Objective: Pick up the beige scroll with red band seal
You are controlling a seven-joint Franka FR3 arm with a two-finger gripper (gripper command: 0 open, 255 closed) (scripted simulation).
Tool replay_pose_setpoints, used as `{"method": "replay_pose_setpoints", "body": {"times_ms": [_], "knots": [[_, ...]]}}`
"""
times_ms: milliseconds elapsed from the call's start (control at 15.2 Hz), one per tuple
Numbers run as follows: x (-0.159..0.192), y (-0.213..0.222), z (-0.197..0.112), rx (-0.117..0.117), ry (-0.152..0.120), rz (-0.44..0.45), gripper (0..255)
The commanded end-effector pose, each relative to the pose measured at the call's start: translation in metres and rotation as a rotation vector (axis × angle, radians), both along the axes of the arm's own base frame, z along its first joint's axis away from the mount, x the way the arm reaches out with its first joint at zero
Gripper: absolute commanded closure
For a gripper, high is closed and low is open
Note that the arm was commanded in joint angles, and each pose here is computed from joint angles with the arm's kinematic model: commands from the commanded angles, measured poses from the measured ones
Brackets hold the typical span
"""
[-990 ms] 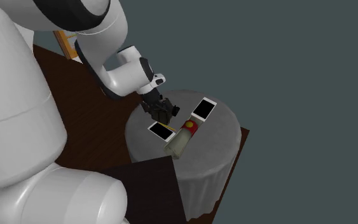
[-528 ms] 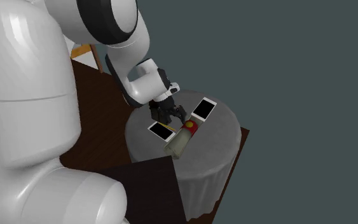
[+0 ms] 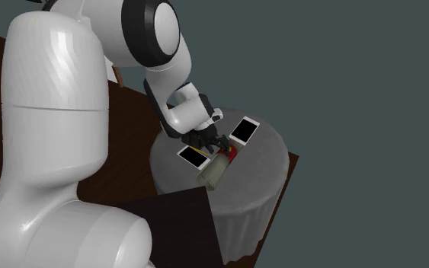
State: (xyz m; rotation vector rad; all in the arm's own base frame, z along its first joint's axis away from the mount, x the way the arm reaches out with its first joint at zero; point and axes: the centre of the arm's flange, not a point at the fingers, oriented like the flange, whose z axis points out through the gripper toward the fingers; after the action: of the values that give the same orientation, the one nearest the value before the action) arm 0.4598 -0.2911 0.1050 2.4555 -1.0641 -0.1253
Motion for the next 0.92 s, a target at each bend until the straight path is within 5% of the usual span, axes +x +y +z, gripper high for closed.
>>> {"method": "replay_pose_setpoints", "body": {"times_ms": [0, 198, 264, 858], "knots": [[0.0000, -0.0009, -0.0108, 0.000, 0.000, 0.000, 0], [0.0000, -0.0009, -0.0191, 0.000, 0.000, 0.000, 0], [0.0000, -0.0005, -0.0193, 0.000, 0.000, 0.000, 255], [0.0000, -0.0009, -0.0191, 0.000, 0.000, 0.000, 255]]}}
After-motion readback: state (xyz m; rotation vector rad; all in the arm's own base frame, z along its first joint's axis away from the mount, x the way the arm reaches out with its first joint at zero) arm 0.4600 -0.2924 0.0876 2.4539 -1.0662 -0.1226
